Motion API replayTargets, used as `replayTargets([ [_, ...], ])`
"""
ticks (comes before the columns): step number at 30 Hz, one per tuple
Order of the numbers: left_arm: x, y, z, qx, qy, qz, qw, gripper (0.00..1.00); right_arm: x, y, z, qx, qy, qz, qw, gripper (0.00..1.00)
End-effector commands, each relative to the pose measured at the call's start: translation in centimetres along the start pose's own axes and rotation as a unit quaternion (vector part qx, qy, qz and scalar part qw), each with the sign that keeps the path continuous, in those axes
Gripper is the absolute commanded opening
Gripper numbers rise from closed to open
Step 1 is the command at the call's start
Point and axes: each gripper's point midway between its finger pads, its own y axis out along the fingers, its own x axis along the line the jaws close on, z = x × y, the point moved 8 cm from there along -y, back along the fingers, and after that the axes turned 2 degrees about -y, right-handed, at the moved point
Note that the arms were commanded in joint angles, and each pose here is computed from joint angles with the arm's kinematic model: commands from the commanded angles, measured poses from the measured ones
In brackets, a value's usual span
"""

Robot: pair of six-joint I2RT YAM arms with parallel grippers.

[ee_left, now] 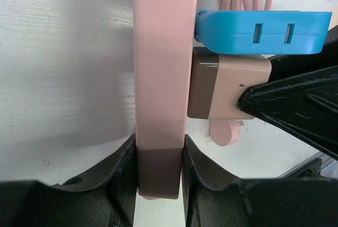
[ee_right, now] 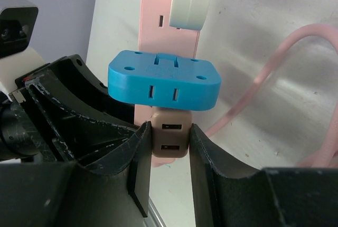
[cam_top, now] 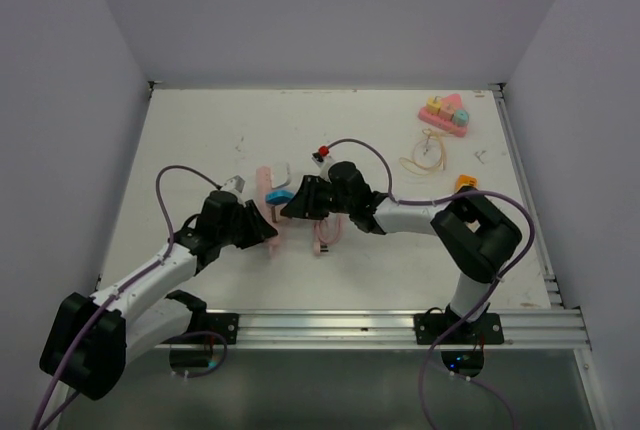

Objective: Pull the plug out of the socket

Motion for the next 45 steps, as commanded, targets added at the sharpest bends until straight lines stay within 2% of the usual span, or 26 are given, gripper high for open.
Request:
replayTargets([
  [1, 4.5, -0.3, -0.9, -0.068, -0.033, -0.181, 0.981, 0.0, -0.3, -2.3, -2.1, -0.03, -0.012, 0.016, 0.999, 0.0],
  [9, 5.1, -0.9, -1.2, -0.085, -0.035, -0.218, 0.972, 0.0, -0.3, -4.3, -3.4, -0.023, -0.019, 0.043, 0.999, 0.0],
  [14, 5.2, -0.9, -1.3, -0.086, -0.031, -0.226, 0.97, 0.0, -1.9, -6.2, -4.0, -0.012, -0.004, 0.048, 0.999, 0.0],
  [18, 4.5, -1.2, -1.7, -0.089, -0.026, -0.207, 0.974, 0.0, -2.3, -8.3, -4.7, -0.017, -0.025, 0.057, 0.998, 0.0],
  [22, 3.2, -1.9, -2.6, -0.114, -0.018, -0.171, 0.979, 0.0, -4.6, -10.9, -6.0, -0.049, -0.005, 0.091, 0.995, 0.0],
  [27, 2.5, -2.2, -3.0, -0.12, -0.003, -0.139, 0.983, 0.0, -7.4, -12.0, -7.2, -0.082, 0.03, 0.124, 0.988, 0.0],
  [37, 1.4, -1.9, -2.3, -0.124, 0.028, -0.034, 0.991, 0.0, -11.3, -7.7, -11.2, -0.119, 0.07, 0.139, 0.981, 0.0],
  [43, 0.9, -1.7, -1.8, -0.119, 0.046, 0.018, 0.992, 0.0, -12.1, -3.6, -14.2, -0.119, 0.103, 0.089, 0.984, 0.0],
  [45, 0.7, -1.8, -1.8, -0.122, 0.05, 0.029, 0.991, 0.0, -13.1, -2.2, -14.0, -0.108, 0.124, 0.081, 0.983, 0.0],
])
